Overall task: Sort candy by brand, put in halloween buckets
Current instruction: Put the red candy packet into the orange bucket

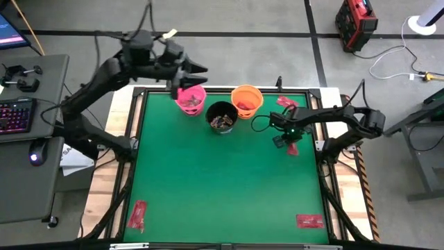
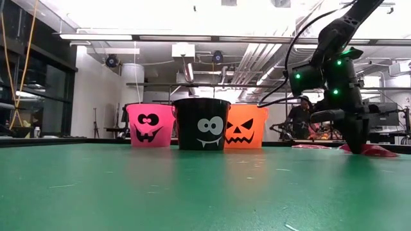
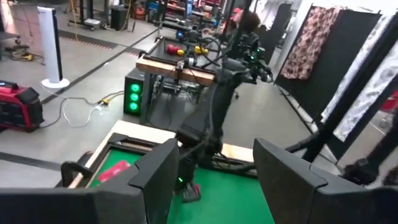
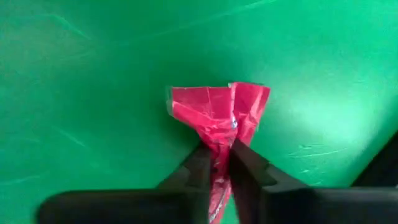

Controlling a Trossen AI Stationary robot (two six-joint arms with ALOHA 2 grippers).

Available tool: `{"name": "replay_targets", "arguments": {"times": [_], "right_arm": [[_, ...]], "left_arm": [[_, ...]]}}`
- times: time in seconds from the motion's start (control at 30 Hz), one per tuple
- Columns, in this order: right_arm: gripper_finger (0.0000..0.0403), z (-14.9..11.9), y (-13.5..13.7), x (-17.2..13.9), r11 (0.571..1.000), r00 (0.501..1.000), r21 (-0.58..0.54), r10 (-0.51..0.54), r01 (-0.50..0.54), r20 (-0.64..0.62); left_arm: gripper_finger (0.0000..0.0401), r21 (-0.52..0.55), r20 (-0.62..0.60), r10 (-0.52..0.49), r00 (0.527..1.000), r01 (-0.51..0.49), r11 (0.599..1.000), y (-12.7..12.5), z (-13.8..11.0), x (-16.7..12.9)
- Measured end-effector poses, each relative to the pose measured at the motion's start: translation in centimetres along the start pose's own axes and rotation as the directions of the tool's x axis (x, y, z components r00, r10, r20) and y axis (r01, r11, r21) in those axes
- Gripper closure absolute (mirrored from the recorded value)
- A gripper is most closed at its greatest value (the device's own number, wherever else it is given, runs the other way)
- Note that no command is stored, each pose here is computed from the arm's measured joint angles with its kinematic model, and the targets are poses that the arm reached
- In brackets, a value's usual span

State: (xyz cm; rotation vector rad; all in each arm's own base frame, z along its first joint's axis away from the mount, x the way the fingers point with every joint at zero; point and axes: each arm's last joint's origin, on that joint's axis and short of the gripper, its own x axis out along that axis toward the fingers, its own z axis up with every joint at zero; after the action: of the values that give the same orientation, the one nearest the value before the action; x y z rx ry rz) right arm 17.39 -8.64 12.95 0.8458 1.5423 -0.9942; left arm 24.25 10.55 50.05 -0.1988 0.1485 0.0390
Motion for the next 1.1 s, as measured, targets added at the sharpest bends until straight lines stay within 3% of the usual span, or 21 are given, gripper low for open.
{"name": "replay_targets", "arguments": {"times": [0.03,0.2,0.3,0.43,0.57,0.67,0.77,0.87,0.97,1.1], "right_arm": [[0.0382,0.0,0.0,0.0,1.000,1.000,-0.017,0.000,0.000,-0.001],[0.0379,0.3,0.7,-1.7,0.996,1.000,-0.087,0.011,-0.010,0.019],[0.0396,1.1,1.2,-5.4,0.987,0.988,-0.147,0.078,-0.058,0.131],[0.0392,2.7,1.0,-10.6,0.985,0.950,-0.154,0.116,-0.073,0.291],[0.0398,5.2,0.7,-15.6,0.973,0.842,-0.166,0.222,-0.160,0.492],[0.0395,6.9,0.7,-18.4,0.952,0.703,-0.200,0.306,-0.232,0.642],[0.0396,8.3,0.6,-19.7,0.941,0.601,-0.208,0.332,-0.268,0.726],[0.0395,9.9,1.0,-19.6,0.931,0.544,-0.227,0.352,-0.286,0.762],[0.0381,11.4,1.6,-18.4,0.929,0.561,-0.241,0.362,-0.280,0.745],[0.0330,13.3,2.5,-16.3,0.926,0.599,-0.225,0.368,-0.303,0.711]], "left_arm": [[0.0204,-0.001,-0.005,0.002,1.000,-0.002,1.000,-0.4,0.0,-0.6],[0.0204,0.016,-0.068,0.105,0.992,-0.105,0.994,-2.4,-0.6,-3.1],[0.0204,0.016,-0.099,0.153,0.983,-0.153,0.988,-3.2,-2.1,-3.7],[0.0204,-0.084,-0.093,0.170,0.981,-0.178,0.980,-3.3,-6.2,-3.1],[0.0204,-0.242,-0.032,0.179,0.983,-0.182,0.953,-2.7,-11.6,-2.0],[0.0204,-0.380,-0.012,0.171,0.985,-0.163,0.911,-2.3,-15.8,-1.3],[0.0204,-0.492,-0.030,0.163,0.986,-0.156,0.857,-2.2,-19.6,-1.0],[0.0204,-0.555,-0.104,0.159,0.982,-0.190,0.810,-2.4,-23.0,-1.0],[0.0204,-0.604,-0.172,0.133,0.976,-0.211,0.768,-2.8,-25.4,-1.3],[0.0204,-0.628,-0.214,0.089,0.973,-0.207,0.750,-3.7,-26.4,-2.0]]}}
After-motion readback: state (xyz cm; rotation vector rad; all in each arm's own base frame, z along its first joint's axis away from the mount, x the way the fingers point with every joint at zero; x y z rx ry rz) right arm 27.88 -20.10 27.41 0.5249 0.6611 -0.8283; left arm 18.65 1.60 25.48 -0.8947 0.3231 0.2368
